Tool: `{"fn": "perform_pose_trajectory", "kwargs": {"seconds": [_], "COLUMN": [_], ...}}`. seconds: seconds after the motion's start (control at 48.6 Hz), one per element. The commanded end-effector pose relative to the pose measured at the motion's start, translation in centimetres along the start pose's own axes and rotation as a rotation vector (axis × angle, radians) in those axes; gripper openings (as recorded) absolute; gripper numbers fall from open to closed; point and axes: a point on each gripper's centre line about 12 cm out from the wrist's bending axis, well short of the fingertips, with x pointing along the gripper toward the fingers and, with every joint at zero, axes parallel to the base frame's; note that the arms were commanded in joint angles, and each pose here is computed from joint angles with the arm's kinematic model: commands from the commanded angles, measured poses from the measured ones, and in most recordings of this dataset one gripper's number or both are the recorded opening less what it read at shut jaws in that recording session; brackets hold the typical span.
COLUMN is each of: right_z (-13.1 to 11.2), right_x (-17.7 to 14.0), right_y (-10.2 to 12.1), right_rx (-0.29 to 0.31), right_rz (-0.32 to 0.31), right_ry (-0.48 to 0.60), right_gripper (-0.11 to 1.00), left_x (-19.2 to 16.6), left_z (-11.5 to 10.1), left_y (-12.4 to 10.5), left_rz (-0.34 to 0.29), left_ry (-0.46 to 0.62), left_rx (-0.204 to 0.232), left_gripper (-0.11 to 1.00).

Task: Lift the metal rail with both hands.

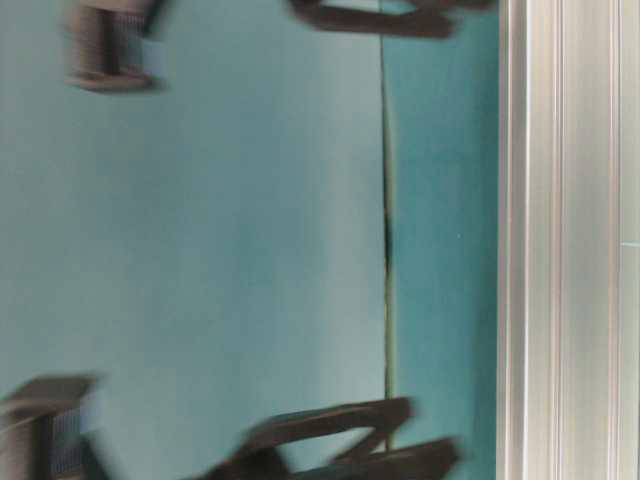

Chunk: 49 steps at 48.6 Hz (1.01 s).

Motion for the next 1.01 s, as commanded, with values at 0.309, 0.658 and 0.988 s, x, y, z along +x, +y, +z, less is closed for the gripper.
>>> {"fn": "perform_pose_trajectory", "kwargs": {"seconds": [0.309, 0.658, 0.988], "right_z": [2.4, 1.6, 0.4], "right_x": [-6.5, -10.5, -14.3], "right_y": [-0.1, -0.2, -0.4], "right_rx": [-0.05, -0.045, -0.036], "right_rz": [-0.004, 0.008, 0.013], "right_ry": [-0.289, -0.51, -0.644], "right_gripper": [0.99, 0.99, 0.99], "left_x": [-7.5, -12.5, -15.5], "left_z": [1.0, 0.1, -0.5], "left_y": [0.1, 0.2, 0.5], "left_rz": [0.005, 0.011, 0.022], "left_ry": [-0.224, -0.432, -0.535], "left_rx": [0.01, 0.001, -0.013], "left_gripper": [0.94, 0.94, 0.93]}}
